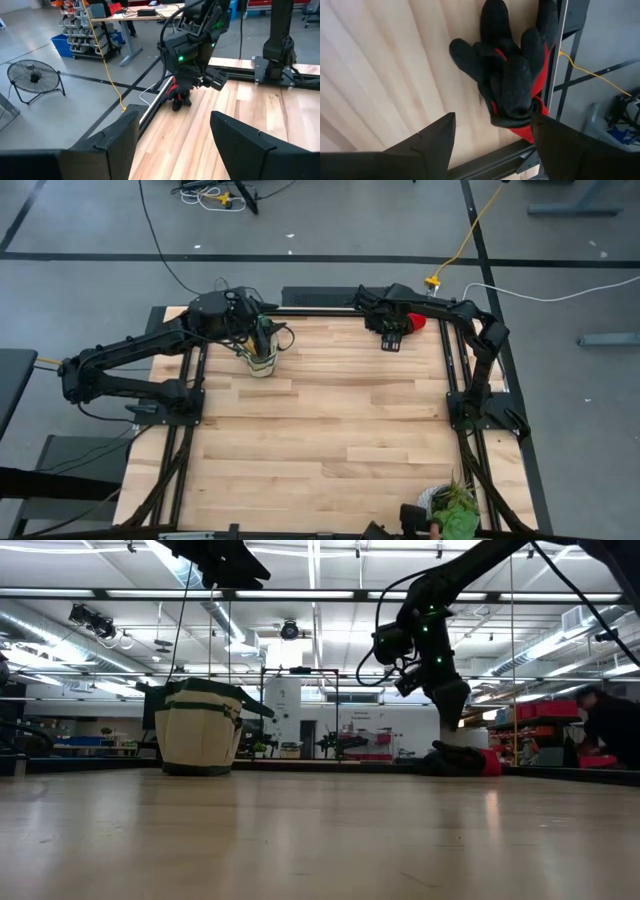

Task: Pick & Place Garden tools in Gardening bag
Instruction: Put the red gloves into the gardening bag

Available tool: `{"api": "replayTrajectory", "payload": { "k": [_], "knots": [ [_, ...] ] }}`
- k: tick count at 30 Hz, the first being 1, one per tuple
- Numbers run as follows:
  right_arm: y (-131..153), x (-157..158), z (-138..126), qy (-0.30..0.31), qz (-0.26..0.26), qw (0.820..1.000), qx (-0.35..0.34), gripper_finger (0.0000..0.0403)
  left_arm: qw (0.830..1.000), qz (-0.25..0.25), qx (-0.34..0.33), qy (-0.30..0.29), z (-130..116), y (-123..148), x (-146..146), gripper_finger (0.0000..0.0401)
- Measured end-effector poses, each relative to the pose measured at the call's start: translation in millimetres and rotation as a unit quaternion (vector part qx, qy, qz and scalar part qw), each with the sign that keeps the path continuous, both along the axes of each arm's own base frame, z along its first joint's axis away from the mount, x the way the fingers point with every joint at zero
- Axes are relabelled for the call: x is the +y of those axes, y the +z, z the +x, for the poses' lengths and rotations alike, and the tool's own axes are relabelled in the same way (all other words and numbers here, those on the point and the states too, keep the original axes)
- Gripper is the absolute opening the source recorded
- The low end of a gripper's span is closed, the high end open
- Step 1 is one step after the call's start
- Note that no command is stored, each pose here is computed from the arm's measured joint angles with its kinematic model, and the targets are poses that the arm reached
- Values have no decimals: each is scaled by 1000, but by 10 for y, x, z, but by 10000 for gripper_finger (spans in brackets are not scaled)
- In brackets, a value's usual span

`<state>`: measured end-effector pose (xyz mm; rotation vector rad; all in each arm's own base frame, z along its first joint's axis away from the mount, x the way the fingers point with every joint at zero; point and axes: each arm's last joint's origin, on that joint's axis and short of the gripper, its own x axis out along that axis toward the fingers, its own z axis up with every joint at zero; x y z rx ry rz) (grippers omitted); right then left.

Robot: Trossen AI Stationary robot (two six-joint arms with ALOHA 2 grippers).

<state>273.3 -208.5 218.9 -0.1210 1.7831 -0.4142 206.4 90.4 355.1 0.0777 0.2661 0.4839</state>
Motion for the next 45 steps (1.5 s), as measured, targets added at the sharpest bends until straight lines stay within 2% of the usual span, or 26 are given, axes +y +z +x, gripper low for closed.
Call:
{"api": "replayTrajectory", "payload": {
  "k": [12,17,24,35,45],
  "knots": [
    [-186,-63,77,-12,-10,1000,10,342,1000,0,1,3,-4,-2,6,252],
    [-283,-93,107,-11,-16,1000,23,361,1000,0,1,3,-4,-2,6,252],
    [-316,-118,130,-11,-31,999,24,366,1000,1,2,7,-5,-2,8,252],
    [-275,-51,137,0,-22,999,46,366,1000,1,2,9,-5,-2,9,252],
    [-93,36,399,33,-31,999,-23,366,1000,1,2,11,-5,-3,11,252]
  ]
}}
